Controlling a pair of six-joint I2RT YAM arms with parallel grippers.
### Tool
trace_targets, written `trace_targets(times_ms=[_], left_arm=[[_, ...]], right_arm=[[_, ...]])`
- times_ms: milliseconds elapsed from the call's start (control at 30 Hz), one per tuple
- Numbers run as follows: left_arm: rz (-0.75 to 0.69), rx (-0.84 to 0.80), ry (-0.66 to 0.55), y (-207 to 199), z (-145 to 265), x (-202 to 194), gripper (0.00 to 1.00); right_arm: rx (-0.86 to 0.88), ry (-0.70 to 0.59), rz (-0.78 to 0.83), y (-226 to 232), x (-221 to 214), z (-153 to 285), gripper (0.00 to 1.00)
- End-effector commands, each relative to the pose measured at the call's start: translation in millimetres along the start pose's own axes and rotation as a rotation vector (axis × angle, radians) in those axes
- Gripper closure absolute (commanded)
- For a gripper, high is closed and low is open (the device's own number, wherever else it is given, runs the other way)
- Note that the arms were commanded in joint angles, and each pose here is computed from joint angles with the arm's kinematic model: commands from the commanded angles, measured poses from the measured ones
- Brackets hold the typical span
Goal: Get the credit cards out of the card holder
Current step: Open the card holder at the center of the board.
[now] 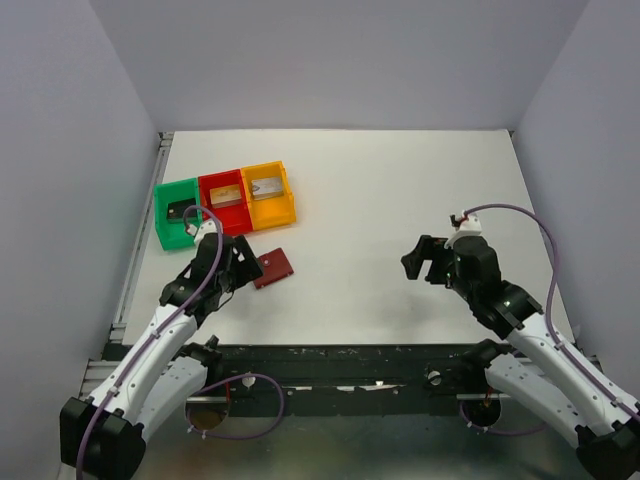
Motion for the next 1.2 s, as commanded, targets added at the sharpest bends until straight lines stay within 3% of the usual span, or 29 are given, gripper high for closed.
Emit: trace_targets(times_ms=[0,300,633,1167], left_arm=[[-0.003,-0.083,-0.015,-10,-5,0,0.10],[0.115,-0.059,0.024,0,-27,-6,0.21],[0.213,-0.111,0.043,4,-48,-15,0.30],[0.224,-0.125,0.115,3,-64,-30,0.46]], right_arm=[[0.065,0.031,-0.037,7,-12,-10,0.07],[0.171,0.181,-0.031,26,-24,-19,0.11],[0.229,0.235,-0.082,35,-34,-29,0.14],[0.221,0.255,-0.084,29,-44,-31,0.14]])
Point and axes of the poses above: each gripper's point midway between its finger pads, its own z axis back along the fingers, its own y axis along the line the jaws close on, x = y × z, the point moved 6 cm from there along z, back along the fingers, and after that the axes turned 11 degrees about -z, right-handed, at the moved point
